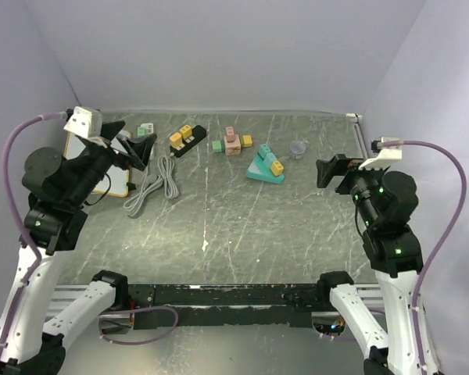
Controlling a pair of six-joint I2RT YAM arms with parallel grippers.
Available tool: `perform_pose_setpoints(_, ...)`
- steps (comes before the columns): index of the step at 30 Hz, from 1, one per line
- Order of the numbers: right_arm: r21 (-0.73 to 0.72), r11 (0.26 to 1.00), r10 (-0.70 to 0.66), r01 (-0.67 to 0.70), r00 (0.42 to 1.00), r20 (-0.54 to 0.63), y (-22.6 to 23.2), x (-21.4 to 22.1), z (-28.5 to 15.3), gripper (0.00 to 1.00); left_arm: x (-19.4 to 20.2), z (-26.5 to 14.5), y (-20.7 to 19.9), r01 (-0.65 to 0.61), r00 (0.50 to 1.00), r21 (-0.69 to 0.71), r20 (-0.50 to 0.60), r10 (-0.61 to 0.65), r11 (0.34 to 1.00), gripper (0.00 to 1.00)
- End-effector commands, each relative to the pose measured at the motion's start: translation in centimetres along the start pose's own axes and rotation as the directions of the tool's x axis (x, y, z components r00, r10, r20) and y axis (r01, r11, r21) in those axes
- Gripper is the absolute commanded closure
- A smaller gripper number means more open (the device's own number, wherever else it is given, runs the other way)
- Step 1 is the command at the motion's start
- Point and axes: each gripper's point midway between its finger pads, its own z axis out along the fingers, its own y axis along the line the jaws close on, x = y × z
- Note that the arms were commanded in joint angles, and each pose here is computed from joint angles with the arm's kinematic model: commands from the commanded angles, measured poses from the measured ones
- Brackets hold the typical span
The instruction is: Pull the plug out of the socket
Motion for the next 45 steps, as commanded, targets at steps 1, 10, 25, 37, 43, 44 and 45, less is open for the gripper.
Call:
perform_pose_setpoints(1, 0.064, 0.997, 0.042, -0.04, 0.998, -0.039, -1.1, 2.6, 1.9, 0.0, 1.2, 1.6, 1.3, 0.029, 0.999, -0.041, 0.022, -0.028, 0.999, 0.01)
perform_pose_setpoints(10, 0.254, 0.955, 0.202, -0.154, 0.963, -0.177, -3.5, 10.4, 3.7, 0.0, 6.5, 4.0, 2.5, 0.062, 0.998, -0.089, -0.013, -0.063, 0.994, 0.0)
perform_pose_setpoints(25, 0.04, 0.926, 0.373, -0.374, 0.898, -0.234, 1.2, 18.2, 8.8, 0.0, 9.7, 5.8, 1.5, 0.076, 0.997, -0.095, 0.014, -0.075, 0.993, 0.0)
perform_pose_setpoints(37, 0.019, 0.98, 0.18, -0.197, 0.846, -0.503, 1.5, 24.1, 17.6, 0.02, 9.5, 6.5, 0.8, 0.08, 0.996, -0.082, 0.037, -0.078, 0.993, 0.0)
perform_pose_setpoints(43, -0.034, 0.999, -0.042, 0.027, 0.754, -0.656, 1.0, 26.2, 21.9, 0.17, 9.3, 6.5, 0.5, 0.077, 0.996, -0.077, 0.043, -0.074, 0.994, 0.0)
perform_pose_setpoints(44, -0.038, 0.997, -0.08, 0.073, 0.738, -0.67, 0.7, 26.3, 22.2, 0.19, 9.4, 6.6, 0.5, 0.076, 0.996, -0.076, 0.042, -0.073, 0.994, 0.0)
perform_pose_setpoints(45, -0.042, 0.993, -0.109, 0.109, 0.725, -0.68, 0.6, 26.4, 22.4, 0.2, 9.4, 6.6, 0.4, 0.075, 0.997, -0.073, 0.042, -0.072, 0.995, 0.0)
